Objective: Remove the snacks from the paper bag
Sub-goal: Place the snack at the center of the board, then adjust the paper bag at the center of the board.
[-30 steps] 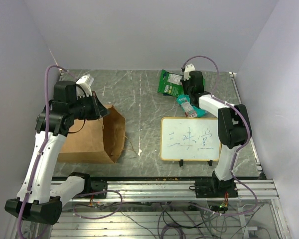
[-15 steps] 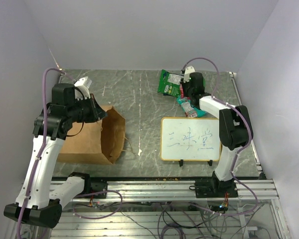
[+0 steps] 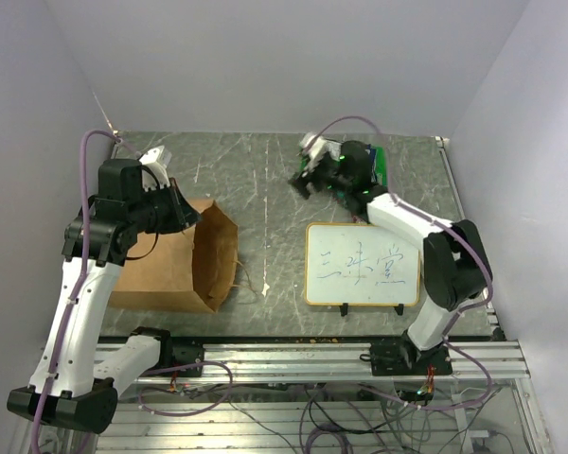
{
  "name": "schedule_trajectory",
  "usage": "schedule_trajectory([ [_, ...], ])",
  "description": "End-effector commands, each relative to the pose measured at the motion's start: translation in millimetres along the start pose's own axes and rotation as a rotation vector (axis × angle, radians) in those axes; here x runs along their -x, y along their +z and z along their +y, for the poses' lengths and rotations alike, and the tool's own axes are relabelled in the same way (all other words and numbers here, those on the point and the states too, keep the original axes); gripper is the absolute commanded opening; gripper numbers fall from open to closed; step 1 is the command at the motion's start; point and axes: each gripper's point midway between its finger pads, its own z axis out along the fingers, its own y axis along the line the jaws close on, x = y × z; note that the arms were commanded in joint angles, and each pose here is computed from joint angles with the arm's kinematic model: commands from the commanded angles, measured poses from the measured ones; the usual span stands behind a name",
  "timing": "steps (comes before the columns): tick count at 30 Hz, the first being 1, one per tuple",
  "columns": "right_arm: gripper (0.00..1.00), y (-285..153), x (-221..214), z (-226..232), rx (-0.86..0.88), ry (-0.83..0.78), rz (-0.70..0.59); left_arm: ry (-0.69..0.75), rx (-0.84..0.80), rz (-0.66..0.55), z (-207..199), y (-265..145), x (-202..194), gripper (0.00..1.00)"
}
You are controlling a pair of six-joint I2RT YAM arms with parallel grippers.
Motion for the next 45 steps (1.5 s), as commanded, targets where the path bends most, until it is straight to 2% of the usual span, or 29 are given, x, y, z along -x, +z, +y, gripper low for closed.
schedule_trajectory([
  [1,0.78,15,56,130,0.435,-0.198,-0.221,0.020,0.002,-0.036,-6,-13,7,0.07],
  [5,0.79,16,90,198,0.598,-0.190,-0.342,0.024,0.003,-0.034,-6,-16,7,0.07],
  [9,0.79,10,111,234,0.682,-0.174,-0.409,0.026,0.005,-0.044,-7,-19,9,0.07],
  [14,0.78,36,116,252,0.578,-0.218,-0.390,0.027,0.000,-0.048,-9,-23,8,0.07],
  [21,0.79,74,109,249,0.278,-0.342,-0.290,0.033,-0.012,-0.059,-12,-25,10,0.07],
  [24,0.79,87,108,231,0.122,-0.331,-0.233,0.037,-0.010,-0.065,-13,-27,13,0.07],
  [27,0.78,87,118,212,0.016,-0.290,-0.234,0.043,0.009,-0.066,-9,-30,10,0.07],
  [35,0.66,73,140,188,-0.107,-0.256,-0.299,0.045,0.008,-0.044,-7,-30,1,0.07],
  [41,0.68,47,151,189,-0.074,-0.226,-0.364,0.063,0.018,-0.050,-6,-27,7,0.07],
  [42,0.66,43,151,190,-0.068,-0.213,-0.371,0.063,0.018,-0.054,-6,-26,9,0.07],
  [45,0.41,43,141,190,-0.066,-0.174,-0.340,0.068,0.044,-0.074,-2,-21,20,0.07],
])
